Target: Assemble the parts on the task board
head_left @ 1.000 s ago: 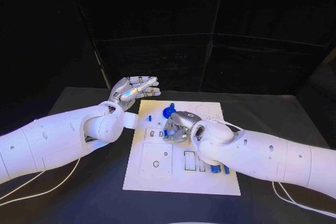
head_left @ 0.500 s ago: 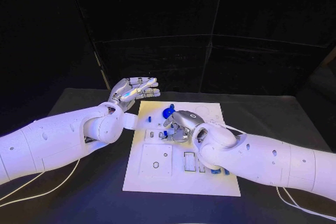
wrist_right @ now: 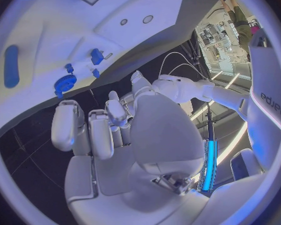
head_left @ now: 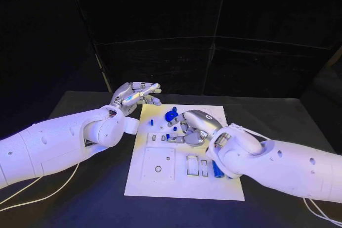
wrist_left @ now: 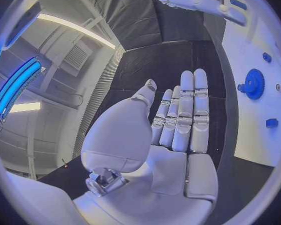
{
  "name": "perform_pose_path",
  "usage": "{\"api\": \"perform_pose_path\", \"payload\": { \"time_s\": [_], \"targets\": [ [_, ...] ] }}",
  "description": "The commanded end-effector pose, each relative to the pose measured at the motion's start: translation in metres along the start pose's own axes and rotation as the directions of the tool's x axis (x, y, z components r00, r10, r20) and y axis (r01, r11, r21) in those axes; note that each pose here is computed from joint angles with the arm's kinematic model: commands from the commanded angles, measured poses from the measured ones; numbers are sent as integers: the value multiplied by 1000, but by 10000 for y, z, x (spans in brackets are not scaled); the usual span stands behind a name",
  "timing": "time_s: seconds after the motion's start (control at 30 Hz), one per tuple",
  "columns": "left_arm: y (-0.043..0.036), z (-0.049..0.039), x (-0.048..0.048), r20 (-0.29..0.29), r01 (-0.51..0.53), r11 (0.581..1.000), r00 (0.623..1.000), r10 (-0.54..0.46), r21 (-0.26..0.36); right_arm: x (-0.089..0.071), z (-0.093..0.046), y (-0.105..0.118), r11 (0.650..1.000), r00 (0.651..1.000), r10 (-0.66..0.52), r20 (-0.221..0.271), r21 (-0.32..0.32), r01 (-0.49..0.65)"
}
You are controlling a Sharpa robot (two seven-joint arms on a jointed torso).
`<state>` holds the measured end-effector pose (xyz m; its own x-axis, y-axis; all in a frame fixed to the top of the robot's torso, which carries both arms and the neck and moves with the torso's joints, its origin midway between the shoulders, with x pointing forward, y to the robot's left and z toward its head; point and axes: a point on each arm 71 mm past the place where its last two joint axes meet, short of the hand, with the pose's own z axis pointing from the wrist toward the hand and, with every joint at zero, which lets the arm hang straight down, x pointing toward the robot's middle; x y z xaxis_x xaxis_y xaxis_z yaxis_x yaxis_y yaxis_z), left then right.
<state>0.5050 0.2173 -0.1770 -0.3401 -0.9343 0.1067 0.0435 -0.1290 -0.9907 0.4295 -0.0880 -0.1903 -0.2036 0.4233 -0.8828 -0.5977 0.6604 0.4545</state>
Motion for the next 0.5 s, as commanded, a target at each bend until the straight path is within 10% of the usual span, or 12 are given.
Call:
{"api": "perform_pose_path", "payload": {
  "time_s": [0.03, 0.27, 0.5],
  "targets": [
    [64, -19, 51, -140, -92, 990, 987, 78, -102, -166, -53, 62, 985, 993, 118, -24, -125, -120],
    [90, -40, 21, -303, -338, 918, 915, 268, -209, -660, -148, -255, 983, 984, 175, -18, -62, -175],
    [84, -42, 65, -453, -651, 717, 733, 507, -250, -986, -206, -598, 965, 967, 251, 50, 65, -254]
  ]
}}
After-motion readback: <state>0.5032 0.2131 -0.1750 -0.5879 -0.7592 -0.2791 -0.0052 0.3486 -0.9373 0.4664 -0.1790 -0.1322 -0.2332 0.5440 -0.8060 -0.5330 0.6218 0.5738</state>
